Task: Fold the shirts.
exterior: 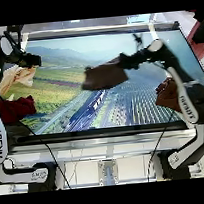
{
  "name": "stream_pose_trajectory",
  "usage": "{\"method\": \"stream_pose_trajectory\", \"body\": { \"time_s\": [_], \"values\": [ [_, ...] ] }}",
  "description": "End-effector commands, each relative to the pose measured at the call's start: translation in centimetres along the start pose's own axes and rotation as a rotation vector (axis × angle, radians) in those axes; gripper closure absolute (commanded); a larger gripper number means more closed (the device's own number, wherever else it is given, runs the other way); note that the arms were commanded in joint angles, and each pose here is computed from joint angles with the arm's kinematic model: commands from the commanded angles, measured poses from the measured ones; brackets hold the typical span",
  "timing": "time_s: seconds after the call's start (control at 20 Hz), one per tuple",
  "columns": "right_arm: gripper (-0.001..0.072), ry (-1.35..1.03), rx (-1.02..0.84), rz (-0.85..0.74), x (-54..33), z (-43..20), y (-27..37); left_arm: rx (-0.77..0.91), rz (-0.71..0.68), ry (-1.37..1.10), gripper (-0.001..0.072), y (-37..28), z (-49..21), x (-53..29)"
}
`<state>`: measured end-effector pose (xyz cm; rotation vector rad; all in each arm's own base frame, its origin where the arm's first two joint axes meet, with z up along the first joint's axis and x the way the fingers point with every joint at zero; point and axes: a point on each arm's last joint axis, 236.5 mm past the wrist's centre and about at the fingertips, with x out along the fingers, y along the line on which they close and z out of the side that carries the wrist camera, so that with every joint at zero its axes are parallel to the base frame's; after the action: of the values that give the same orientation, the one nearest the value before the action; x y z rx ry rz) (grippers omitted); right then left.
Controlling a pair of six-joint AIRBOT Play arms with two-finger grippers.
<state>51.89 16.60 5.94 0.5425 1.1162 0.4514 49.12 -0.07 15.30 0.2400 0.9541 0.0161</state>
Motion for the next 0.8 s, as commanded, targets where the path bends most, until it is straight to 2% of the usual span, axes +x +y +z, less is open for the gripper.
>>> {"method": "stream_pose_trajectory", "body": {
  "time_s": [0.0,0.2,0.45,0.65,0.75],
  "values": [
    [0.0687,-0.067,0.088,-0.173,-10.1,1.6,-7.9,-0.011,-0.003,-0.008,0.0695,0.0,0.2,0.0],
    [0.0687,-0.17,0.237,-0.328,-22.5,0.4,-15.7,-0.057,-0.026,-0.008,0.0695,-0.6,0.2,0.0],
    [0.0687,-0.154,0.466,-0.534,-35.5,-8.5,-23.6,-0.083,-0.104,-0.011,0.0695,-2.5,0.4,-0.1],
    [0.0685,0.032,0.676,-0.748,-40.7,-17.8,-28.0,-0.105,-0.166,-0.011,0.0695,-3.9,0.5,-0.3],
    [0.0684,0.109,0.723,-0.734,-39.3,-20.0,-28.9,-0.116,-0.198,-0.012,0.0694,-4.7,0.6,-0.4]
  ]
}}
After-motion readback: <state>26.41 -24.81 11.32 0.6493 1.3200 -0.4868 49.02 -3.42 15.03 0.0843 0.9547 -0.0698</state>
